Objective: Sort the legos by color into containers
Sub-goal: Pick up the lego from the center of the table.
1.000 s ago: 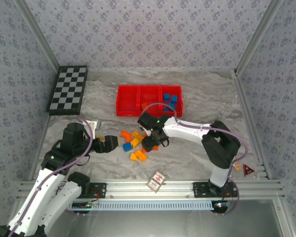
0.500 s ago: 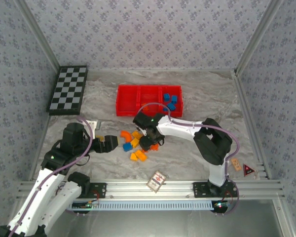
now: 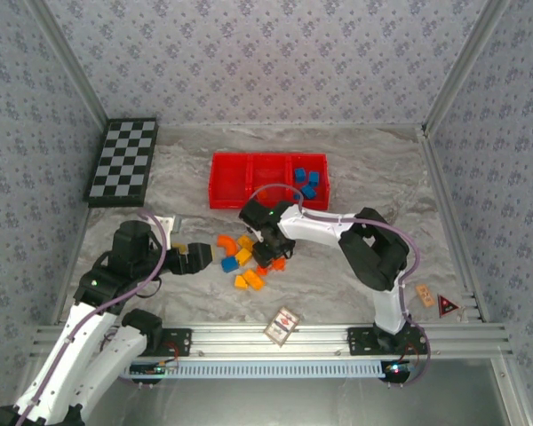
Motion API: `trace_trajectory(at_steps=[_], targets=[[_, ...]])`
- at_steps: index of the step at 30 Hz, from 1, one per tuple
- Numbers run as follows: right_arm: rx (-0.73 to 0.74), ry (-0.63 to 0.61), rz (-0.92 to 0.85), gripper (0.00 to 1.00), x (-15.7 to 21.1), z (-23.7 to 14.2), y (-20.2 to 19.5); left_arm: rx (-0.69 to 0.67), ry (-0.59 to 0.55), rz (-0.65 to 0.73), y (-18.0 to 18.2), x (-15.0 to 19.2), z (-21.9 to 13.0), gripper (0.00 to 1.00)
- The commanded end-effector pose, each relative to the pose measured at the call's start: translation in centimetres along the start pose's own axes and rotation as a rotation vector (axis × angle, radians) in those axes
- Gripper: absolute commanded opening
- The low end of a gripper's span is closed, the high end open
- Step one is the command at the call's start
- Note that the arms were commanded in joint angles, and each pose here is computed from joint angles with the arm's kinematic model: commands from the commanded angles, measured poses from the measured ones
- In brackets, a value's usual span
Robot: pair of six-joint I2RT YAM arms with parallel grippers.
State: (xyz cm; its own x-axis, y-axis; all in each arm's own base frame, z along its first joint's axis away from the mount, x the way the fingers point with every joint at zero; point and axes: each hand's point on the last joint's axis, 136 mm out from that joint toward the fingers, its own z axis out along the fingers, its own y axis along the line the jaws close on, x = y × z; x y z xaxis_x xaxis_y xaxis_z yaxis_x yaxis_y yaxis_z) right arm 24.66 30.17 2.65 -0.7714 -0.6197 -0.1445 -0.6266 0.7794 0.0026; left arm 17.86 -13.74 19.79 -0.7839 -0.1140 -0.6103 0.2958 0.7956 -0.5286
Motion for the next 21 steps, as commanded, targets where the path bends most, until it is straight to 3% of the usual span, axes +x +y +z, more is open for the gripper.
trace_trajectory(at_steps=[1, 16, 21], targets=[[0.001, 0.007, 0.018, 0.58, -0.5, 0.1, -0.3, 0.006, 0.001, -0.007, -0.1, 0.0, -0.1, 1.0], [0.052, 0.023, 0.046, 0.43, -0.1, 0.4, -1.6, 0.003, 0.0, -0.008, -0.1, 0.0, -0.2, 1.0], [0.059, 0.019, 0.062, 0.33, 0.0, -0.4, -1.8, 0.002, -0.001, -0.008, -0.1, -0.1, -0.2, 1.0]])
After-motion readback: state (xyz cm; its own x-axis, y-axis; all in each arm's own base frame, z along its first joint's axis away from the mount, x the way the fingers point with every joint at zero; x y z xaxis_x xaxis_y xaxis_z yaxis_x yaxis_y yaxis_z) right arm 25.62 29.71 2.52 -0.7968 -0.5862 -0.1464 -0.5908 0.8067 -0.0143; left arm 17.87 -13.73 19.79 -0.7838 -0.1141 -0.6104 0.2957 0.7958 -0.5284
